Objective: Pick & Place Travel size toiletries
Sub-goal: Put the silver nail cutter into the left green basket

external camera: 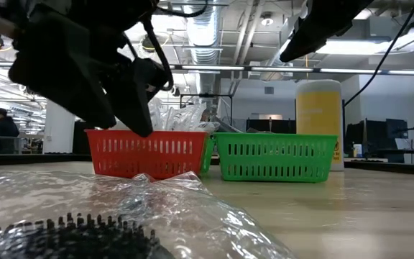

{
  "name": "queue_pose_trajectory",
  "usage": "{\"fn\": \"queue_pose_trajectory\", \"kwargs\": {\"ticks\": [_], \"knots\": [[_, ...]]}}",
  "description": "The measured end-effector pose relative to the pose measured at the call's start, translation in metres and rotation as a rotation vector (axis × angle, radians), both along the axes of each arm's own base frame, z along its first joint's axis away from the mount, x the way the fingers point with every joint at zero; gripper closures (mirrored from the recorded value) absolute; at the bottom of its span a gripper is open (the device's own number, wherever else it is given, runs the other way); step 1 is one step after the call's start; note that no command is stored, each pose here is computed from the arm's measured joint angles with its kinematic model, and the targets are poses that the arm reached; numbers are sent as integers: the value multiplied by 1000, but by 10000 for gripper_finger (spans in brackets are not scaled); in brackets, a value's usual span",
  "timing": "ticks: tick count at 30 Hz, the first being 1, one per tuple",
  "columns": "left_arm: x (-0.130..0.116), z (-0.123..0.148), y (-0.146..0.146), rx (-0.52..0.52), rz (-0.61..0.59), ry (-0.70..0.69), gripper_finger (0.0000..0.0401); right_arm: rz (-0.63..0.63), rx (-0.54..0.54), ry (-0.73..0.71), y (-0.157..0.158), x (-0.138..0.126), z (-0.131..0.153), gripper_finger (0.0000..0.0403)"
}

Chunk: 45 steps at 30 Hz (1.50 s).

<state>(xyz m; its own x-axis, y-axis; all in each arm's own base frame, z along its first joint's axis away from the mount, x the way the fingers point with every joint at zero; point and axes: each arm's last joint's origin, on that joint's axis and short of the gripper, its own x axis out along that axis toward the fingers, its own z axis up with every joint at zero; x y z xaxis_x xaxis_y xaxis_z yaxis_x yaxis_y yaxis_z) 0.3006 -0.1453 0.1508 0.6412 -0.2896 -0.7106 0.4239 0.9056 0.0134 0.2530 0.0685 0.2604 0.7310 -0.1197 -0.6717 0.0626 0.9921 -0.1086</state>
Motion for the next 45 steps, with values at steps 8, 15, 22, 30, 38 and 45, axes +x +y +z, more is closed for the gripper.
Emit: {"fn": "queue_pose_trajectory", "kwargs": {"ticks": [8, 15, 22, 30, 38, 45], "knots": [[15, -3, -13, 99, -80, 72, 238, 0, 0, 1, 0, 0, 0, 255], [24, 3, -17, 196, -142, 102, 238, 0, 0, 1, 0, 0, 0, 255], [32, 3, -21, 253, -190, 90, 238, 0, 1, -3, 0, 0, 0, 255], [33, -4, -25, 293, -244, 92, 238, 0, 1, -2, 0, 0, 0, 255], [35, -16, -26, 315, -270, 112, 238, 0, 1, -4, 0, 0, 0, 255], [36, -22, -27, 320, -279, 116, 238, 0, 2, -5, 0, 0, 0, 255]]}}
